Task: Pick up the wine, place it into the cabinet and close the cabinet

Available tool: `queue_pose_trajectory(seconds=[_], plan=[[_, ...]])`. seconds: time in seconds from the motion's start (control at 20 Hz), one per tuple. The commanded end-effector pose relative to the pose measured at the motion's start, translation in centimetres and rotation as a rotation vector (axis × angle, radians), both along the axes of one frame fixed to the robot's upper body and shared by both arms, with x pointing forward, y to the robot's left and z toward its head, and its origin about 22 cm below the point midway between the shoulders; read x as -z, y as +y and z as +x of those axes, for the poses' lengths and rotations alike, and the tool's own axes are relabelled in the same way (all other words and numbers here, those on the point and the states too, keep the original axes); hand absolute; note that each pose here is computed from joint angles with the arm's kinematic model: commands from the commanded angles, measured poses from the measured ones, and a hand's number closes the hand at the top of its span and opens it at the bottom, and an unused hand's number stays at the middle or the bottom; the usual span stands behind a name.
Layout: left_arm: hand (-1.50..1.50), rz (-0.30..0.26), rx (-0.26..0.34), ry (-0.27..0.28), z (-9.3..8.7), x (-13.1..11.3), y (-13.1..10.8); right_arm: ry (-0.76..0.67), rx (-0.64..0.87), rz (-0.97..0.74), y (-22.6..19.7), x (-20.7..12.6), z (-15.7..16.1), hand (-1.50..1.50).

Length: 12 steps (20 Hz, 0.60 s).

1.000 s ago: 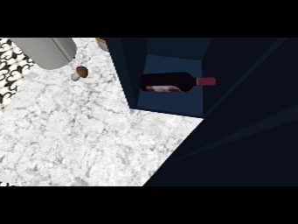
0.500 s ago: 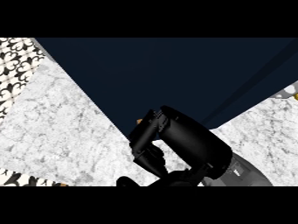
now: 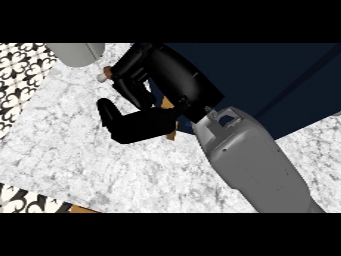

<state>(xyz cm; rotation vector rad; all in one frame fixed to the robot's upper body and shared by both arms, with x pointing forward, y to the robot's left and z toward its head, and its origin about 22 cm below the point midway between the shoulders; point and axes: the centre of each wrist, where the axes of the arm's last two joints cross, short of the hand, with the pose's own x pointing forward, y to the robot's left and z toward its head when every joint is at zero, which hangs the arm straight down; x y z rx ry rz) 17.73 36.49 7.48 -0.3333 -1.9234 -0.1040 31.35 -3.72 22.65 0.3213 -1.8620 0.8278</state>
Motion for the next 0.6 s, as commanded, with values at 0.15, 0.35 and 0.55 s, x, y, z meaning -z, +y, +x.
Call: queue_pose_trajectory(seconds=[0.15, 0.35, 0.55], plan=[[1.50, 0.005, -0.004, -0.013, 0.8, -0.3, -0.1, 0.039, 0.079, 0.007, 1.6, -2.4, 4.6, 1.50], [1.50, -0.003, 0.007, -0.013, 0.7, 0.0, -0.3, 0.132, 0.090, 0.070, 1.3, -2.4, 6.0, 1.50], [1.50, 0.002, -0.013, -0.008, 0.8, 0.0, 0.1, 0.191, 0.140, 0.119, 0.0, -1.6, 7.2, 1.50]])
